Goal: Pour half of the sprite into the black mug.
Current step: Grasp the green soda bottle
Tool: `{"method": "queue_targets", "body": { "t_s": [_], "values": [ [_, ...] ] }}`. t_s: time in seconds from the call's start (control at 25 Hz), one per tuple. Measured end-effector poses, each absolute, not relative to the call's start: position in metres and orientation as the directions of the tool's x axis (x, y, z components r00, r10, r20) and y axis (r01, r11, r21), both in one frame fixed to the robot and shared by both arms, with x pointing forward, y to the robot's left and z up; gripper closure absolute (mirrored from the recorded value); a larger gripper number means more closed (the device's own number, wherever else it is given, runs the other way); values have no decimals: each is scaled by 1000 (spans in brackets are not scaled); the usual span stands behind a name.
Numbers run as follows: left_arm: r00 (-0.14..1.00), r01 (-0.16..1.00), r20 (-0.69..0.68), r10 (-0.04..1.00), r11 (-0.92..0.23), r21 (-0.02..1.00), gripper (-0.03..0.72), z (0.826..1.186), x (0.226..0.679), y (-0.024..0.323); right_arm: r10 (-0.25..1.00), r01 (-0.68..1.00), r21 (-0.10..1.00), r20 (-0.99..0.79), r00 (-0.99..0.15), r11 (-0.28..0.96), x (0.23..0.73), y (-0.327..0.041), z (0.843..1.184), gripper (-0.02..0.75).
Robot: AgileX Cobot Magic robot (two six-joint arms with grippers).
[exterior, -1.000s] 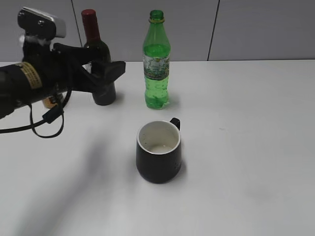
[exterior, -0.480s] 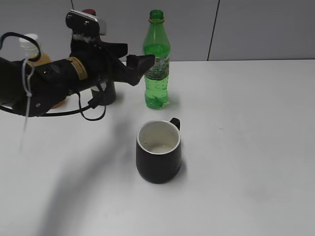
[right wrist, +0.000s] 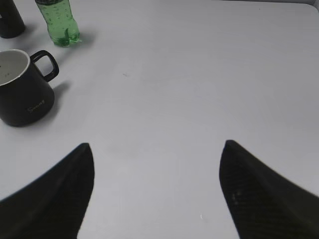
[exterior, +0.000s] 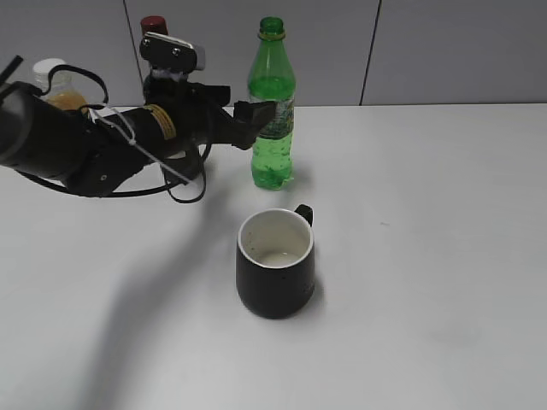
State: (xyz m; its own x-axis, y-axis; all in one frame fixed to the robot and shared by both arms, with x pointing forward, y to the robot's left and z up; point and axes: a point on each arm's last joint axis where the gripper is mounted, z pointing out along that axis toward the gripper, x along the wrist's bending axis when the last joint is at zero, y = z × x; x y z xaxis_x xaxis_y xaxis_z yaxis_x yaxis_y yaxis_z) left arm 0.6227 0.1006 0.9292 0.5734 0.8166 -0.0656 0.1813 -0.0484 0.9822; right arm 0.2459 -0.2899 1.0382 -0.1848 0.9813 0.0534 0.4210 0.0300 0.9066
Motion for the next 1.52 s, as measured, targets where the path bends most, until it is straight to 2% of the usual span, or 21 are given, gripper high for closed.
{"method": "queue_targets", "body": {
  "t_s": [0.88, 1.2, 1.36, 1.52],
  "values": [
    [613, 184, -76, 786, -49, 982, -6, 893, 654, 61, 981, 421, 907, 53, -185, 30, 246, -290, 1038, 146],
    [613, 171, -73, 786, -42, 984, 5, 893, 662, 56, 981, 421, 907, 54, -185, 29, 246, -290, 1038, 146],
    [612, 180, -76, 787, -46, 983, 59, 888, 662, 56, 981, 421, 907, 54, -185, 29, 246, -290, 1038, 145],
    [612, 179, -76, 787, -45, 983, 181, 888, 662, 56, 981, 421, 907, 54, -185, 29, 246, -290, 1038, 145]
  ]
}}
